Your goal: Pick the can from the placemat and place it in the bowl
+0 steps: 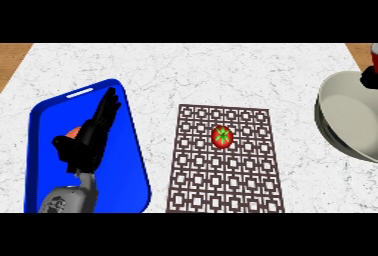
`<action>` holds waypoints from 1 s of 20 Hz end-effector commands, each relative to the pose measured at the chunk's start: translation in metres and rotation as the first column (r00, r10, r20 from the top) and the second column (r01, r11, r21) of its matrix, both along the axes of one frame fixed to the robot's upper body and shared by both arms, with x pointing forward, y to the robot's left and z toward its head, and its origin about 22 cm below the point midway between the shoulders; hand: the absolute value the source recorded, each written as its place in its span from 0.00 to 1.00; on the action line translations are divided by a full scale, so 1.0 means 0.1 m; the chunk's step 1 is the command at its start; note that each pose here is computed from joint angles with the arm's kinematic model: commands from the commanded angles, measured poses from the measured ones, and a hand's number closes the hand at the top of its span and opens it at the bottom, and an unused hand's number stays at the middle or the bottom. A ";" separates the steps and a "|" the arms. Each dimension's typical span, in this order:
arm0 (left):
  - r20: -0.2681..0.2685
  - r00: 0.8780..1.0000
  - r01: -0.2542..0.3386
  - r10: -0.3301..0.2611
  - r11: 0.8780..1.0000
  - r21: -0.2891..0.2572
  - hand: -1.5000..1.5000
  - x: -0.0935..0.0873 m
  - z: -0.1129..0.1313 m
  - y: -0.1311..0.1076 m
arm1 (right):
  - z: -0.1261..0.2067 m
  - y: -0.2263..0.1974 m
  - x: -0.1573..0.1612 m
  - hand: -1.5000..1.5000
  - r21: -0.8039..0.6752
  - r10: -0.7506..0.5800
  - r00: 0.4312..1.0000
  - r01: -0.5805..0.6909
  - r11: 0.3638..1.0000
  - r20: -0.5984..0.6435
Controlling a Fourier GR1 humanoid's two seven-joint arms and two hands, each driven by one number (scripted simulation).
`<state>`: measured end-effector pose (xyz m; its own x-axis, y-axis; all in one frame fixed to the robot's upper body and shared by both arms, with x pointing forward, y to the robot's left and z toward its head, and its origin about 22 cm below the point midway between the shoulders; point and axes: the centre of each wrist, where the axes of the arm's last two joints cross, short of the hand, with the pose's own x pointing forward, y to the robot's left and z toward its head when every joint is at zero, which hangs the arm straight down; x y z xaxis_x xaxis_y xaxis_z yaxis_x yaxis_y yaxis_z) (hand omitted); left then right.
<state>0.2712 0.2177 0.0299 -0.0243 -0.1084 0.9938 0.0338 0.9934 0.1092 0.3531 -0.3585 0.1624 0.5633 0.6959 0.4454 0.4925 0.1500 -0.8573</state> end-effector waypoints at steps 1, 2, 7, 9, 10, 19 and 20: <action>-0.004 1.000 -0.010 0.010 1.000 0.004 0.50 -0.06 -0.02 -0.11 | -0.19 -0.33 -0.02 1.00 0.064 0.031 0.998 -0.027 0.998 -0.061; 0.002 1.000 -0.007 0.007 1.000 0.002 0.50 0.14 0.03 -0.02 | -0.33 -0.36 -0.07 1.00 0.140 0.045 0.996 -0.034 0.990 -0.078; 0.006 1.000 0.009 -0.009 1.000 0.001 0.50 0.02 -0.09 -0.18 | -0.55 -0.47 -0.07 0.00 0.326 0.113 0.992 -0.091 0.941 -0.049; 0.006 1.000 0.005 -0.005 1.000 0.017 0.50 -0.12 -0.05 0.03 | -0.76 -0.69 -0.36 0.00 0.341 0.157 0.988 -0.141 0.930 -0.018; -0.005 1.000 -0.001 0.001 1.000 -0.003 0.50 -0.10 -0.10 -0.12 | -0.90 -0.58 -0.32 0.00 0.340 0.168 0.985 -0.167 0.926 0.025; 0.010 1.000 -0.012 0.013 1.000 -0.004 0.50 0.03 -0.06 -0.08 | -0.41 -0.70 -0.33 0.00 0.265 0.135 0.913 -0.250 0.931 0.386; 0.005 1.000 -0.003 0.004 1.000 -0.008 0.50 -0.07 0.06 0.00 | -0.48 -0.46 -0.37 0.00 0.277 0.118 0.905 -0.246 0.929 0.409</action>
